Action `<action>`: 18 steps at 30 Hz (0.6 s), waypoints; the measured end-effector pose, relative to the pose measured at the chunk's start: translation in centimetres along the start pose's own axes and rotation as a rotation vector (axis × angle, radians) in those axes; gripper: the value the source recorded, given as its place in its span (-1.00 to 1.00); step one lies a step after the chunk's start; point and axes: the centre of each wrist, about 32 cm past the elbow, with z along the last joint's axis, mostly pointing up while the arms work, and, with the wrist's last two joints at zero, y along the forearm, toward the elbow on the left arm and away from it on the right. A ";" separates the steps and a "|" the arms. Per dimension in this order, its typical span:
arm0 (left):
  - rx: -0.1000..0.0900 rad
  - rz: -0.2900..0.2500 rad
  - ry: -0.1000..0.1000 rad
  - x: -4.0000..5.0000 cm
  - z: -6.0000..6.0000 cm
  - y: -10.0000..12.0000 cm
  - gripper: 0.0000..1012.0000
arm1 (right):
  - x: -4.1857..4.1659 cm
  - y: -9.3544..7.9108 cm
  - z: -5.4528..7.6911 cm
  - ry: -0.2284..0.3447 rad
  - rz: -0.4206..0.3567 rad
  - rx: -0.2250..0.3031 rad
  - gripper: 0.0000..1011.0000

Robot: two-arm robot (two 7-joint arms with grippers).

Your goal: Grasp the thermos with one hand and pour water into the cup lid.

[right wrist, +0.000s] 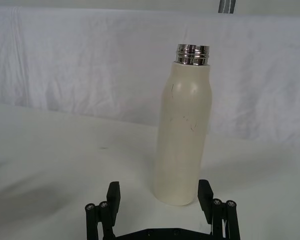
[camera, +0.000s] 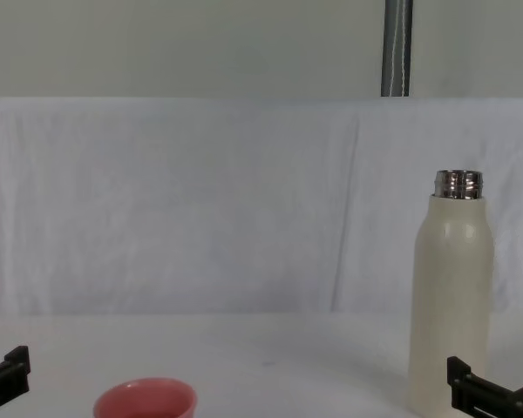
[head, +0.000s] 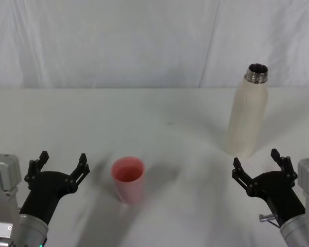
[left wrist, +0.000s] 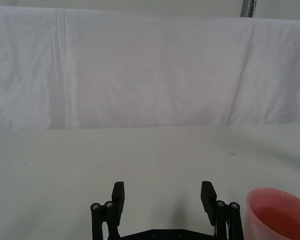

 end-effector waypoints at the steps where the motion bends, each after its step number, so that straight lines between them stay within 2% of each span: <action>1: 0.000 0.000 0.000 0.00 0.0 0.0 0.98 | -0.03 0.0 0.0 0.000 -0.001 0.000 0.98; 18: 0.000 0.000 0.000 0.00 0.0 0.0 0.98 | -0.05 0.0 0.0 -0.001 -0.005 0.000 0.98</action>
